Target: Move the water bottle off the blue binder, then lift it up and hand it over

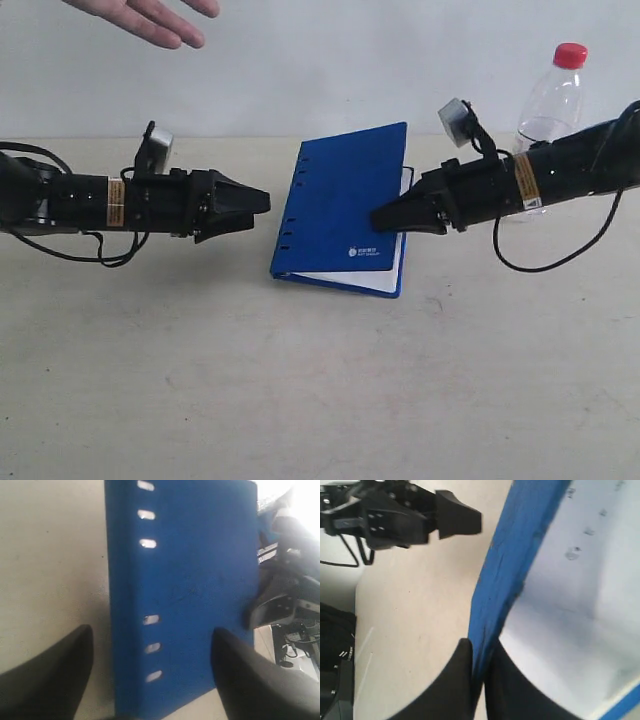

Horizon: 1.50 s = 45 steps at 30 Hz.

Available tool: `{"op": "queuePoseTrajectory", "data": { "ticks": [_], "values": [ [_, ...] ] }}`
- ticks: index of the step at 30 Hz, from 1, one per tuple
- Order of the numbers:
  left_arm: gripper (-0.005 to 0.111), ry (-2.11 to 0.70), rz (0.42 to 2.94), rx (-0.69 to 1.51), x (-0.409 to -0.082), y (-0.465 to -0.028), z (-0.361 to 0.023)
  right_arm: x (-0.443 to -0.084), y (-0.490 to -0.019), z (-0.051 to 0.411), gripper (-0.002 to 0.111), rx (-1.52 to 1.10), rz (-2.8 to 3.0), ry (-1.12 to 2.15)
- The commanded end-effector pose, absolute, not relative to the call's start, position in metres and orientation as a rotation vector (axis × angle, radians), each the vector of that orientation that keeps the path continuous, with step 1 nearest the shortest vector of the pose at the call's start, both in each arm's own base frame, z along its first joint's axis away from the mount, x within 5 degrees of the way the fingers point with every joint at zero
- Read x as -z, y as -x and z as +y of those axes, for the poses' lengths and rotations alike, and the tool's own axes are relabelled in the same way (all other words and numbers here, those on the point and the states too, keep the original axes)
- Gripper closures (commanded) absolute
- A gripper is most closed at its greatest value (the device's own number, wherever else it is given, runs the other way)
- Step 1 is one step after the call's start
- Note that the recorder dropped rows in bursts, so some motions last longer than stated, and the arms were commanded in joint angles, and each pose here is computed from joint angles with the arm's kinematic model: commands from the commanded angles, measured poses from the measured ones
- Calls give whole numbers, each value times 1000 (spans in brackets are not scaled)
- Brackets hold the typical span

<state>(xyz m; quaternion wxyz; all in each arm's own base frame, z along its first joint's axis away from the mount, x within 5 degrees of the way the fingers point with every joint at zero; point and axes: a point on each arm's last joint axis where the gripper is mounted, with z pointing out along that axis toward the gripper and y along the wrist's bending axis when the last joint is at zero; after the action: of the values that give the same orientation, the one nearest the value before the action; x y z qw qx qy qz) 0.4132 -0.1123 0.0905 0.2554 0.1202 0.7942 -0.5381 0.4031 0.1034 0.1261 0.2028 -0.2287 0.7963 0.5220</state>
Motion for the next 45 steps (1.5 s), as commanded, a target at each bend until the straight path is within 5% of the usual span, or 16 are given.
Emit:
{"op": "queuePoseTrajectory", "data": {
  "ticks": [1, 21, 25, 29, 32, 36, 38, 40, 45],
  "values": [
    [45, -382, 2155, 1406, -90, -413, -122, -157, -392, 103, 108, -1440, 2162, 676],
    [45, -561, 1949, 1561, -87, -395, -173, -141, -364, 111, 108, -1452, 2161, 769],
    [45, -563, 1946, 1567, -87, -394, -177, -127, -378, 102, 108, -1210, 2317, 584],
    [67, -479, 1954, 1598, -90, -397, -177, -118, -390, 92, 108, -963, 2378, 494],
    [97, -383, 1942, 1621, -93, -401, -176, -118, -389, 92, 94, -948, 2350, 559],
    [100, -376, 1941, 1622, -93, -401, -176, -119, -389, 93, 58, -962, 2343, 572],
    [100, -394, 1945, 1621, -94, -400, -176, -118, -389, 92, 51, -945, 2347, 566],
    [100, -414, 1952, 1623, -94, -399, -178, -117, -390, 91, 56, -922, 2353, 557],
    [98, -455, 1958, 1651, -97, -392, -193, -117, -390, 93, 95, -923, 2351, 565]
  ]
}}
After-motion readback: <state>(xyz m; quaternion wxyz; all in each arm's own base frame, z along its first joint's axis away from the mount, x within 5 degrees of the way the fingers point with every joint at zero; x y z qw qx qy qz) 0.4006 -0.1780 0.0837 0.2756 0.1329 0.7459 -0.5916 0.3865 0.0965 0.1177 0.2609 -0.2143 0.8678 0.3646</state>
